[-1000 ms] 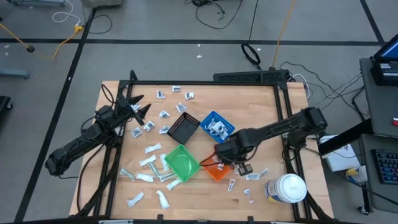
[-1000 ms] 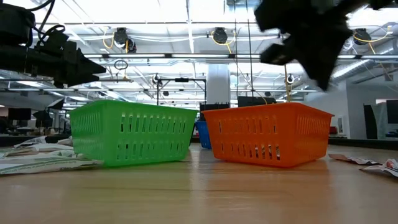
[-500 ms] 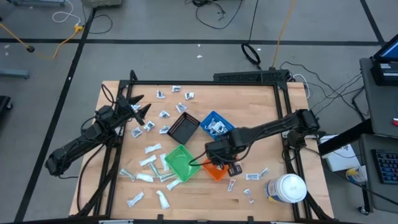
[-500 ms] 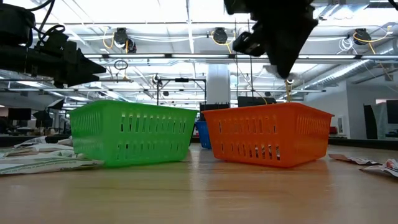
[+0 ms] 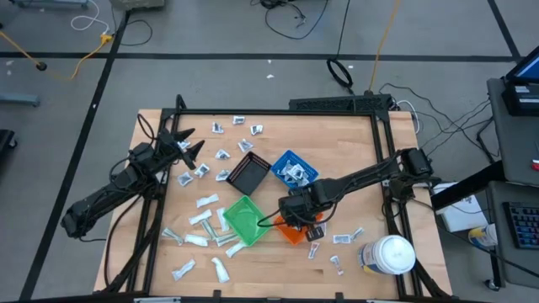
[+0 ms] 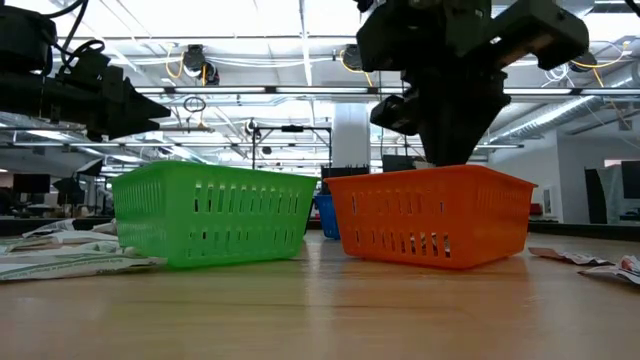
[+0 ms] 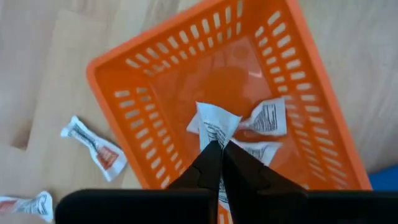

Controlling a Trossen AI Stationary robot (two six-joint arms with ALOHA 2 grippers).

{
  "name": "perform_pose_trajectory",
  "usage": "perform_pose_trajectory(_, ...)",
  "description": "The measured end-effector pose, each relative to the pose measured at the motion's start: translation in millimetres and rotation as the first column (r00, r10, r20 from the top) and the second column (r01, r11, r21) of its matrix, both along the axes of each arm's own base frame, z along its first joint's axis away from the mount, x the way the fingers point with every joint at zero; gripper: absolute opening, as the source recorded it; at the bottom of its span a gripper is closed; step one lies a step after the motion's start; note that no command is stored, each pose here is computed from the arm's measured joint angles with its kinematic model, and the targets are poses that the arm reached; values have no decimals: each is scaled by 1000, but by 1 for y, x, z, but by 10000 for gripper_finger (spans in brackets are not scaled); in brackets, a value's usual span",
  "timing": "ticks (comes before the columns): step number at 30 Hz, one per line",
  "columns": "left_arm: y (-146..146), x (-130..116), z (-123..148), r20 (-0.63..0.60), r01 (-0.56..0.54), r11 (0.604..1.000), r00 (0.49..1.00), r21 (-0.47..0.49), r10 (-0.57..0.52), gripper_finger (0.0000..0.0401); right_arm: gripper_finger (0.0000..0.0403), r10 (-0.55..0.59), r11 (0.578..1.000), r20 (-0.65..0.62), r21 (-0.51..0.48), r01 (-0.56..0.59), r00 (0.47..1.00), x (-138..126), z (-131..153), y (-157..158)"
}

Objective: Pick & Place First Aid Supplies
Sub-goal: Put the orange ointment pack into the orange bin

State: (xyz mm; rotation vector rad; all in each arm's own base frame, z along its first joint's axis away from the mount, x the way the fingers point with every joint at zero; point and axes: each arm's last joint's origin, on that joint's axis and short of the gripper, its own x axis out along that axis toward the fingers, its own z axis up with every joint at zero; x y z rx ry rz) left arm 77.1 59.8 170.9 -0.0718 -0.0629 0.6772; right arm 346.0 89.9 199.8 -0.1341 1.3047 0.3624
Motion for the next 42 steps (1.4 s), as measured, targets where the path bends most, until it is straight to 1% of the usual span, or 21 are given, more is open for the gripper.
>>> perform_pose_trajectory(2,0,0,0,0,-1,1000,1000,0,1,324,29,-1,1000,0,13,1,1000,0,0,0)
perform_pose_trajectory(4,0,0,0,0,0,1000,1000,0,0,324,58,5,999,-8,37,-5,1000,0,0,1)
perform_pose_trajectory(6,0,0,0,0,0,1000,1000,0,0,324,93,1,999,-15,54,0,1000,0,0,1)
perform_pose_trajectory(10,0,0,0,0,-1,1000,1000,0,1,324,166,-56,996,-30,63,58,998,-1,2,0)
perform_pose_trajectory(12,0,0,0,0,0,1000,1000,0,0,324,196,-76,994,-36,70,79,996,-4,6,0)
perform_pose_trajectory(16,0,0,0,0,0,1000,1000,0,0,324,235,-94,992,-11,84,95,995,-10,20,-2)
perform_pose_trajectory(21,0,0,0,-1,0,1000,1000,0,0,324,250,-94,991,17,97,92,995,-13,31,-3)
perform_pose_trajectory(27,0,0,0,0,-1,1000,1000,0,1,324,251,-61,996,-69,65,65,996,-25,28,7)
perform_pose_trajectory(29,0,0,0,0,0,1000,1000,0,0,324,251,-61,996,-99,59,67,993,-35,31,10)
perform_pose_trajectory(31,0,0,0,0,-1,1000,1000,0,1,324,251,-93,993,-118,62,101,989,-44,30,11)
perform_pose_trajectory(35,0,0,0,0,-1,1000,1000,0,1,324,251,-127,990,-190,39,137,974,-67,22,13)
perform_pose_trajectory(42,0,0,0,0,-1,1000,1000,0,1,324,251,-105,994,-295,-14,106,950,-110,12,16)
